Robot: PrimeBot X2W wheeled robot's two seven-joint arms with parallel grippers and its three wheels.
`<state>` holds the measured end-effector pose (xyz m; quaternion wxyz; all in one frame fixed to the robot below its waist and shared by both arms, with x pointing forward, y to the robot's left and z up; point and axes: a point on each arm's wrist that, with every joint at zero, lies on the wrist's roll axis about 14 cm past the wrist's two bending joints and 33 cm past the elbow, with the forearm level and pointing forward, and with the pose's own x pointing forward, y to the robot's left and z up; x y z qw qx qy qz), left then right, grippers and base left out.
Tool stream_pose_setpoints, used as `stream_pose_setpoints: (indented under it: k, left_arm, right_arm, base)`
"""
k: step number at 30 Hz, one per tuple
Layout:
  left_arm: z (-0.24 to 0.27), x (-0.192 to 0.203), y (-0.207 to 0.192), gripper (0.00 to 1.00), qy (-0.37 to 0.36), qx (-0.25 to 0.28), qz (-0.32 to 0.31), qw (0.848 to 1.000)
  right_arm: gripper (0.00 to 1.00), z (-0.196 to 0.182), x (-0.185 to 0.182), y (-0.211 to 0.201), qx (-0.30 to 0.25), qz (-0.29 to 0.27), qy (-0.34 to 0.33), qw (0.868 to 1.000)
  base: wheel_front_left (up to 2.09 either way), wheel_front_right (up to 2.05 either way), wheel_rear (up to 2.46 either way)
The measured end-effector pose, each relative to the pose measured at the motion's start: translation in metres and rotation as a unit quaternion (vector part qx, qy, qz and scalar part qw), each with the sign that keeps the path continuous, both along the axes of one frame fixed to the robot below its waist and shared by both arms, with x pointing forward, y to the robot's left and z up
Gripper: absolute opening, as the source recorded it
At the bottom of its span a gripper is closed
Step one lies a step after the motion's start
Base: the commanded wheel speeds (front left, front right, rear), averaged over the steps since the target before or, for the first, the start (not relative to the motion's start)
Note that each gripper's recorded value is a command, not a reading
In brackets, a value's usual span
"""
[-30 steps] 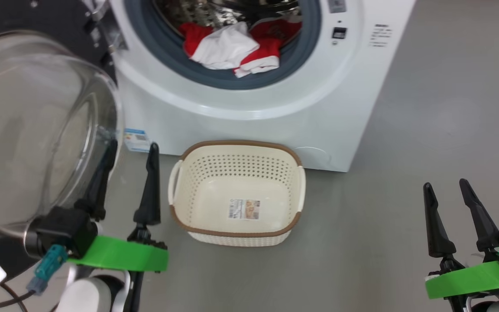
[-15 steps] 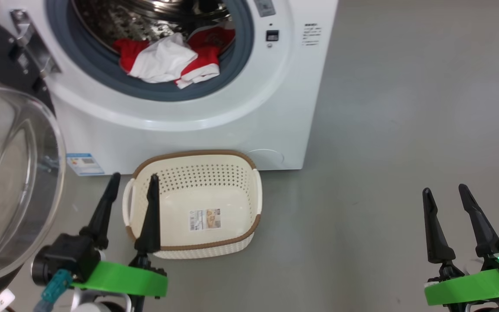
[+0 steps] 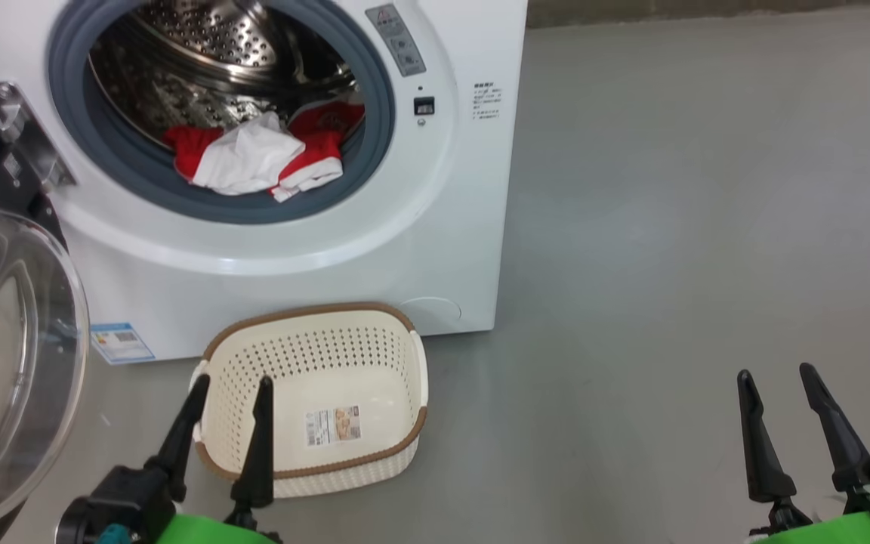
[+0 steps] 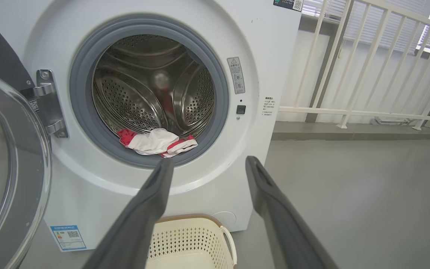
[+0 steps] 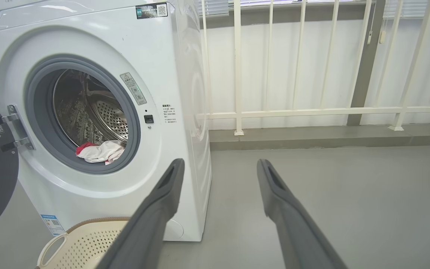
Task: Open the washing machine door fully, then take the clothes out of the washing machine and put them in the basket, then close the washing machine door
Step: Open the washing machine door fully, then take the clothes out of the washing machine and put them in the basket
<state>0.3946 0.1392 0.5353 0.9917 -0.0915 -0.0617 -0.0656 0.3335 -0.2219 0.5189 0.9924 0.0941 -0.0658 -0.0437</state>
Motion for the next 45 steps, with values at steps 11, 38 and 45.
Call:
stream_pose_setpoints:
  k: [11,38,45]
  left_arm:
    - [-0.001,-0.017,0.005,1.00,0.002,0.004,0.006,1.000]
    - [-0.011,-0.031,0.006,1.00,0.018,0.018,0.009,1.000]
    - [-0.010,-0.032,0.006,1.00,0.017,0.008,0.009,1.000]
  right_arm:
    - [1.00,0.003,-0.024,-0.005,0.000,-0.009,-0.006,1.000]
    - [1.00,0.007,-0.033,-0.002,-0.001,-0.005,-0.013,1.000]
    - [1.00,0.007,-0.031,0.000,0.004,-0.002,-0.014,1.000]
  base:
    - [0.00,0.00,0.00]
    - [0.26,-0.26,0.00]
    - [1.51,-1.49,-0.02]
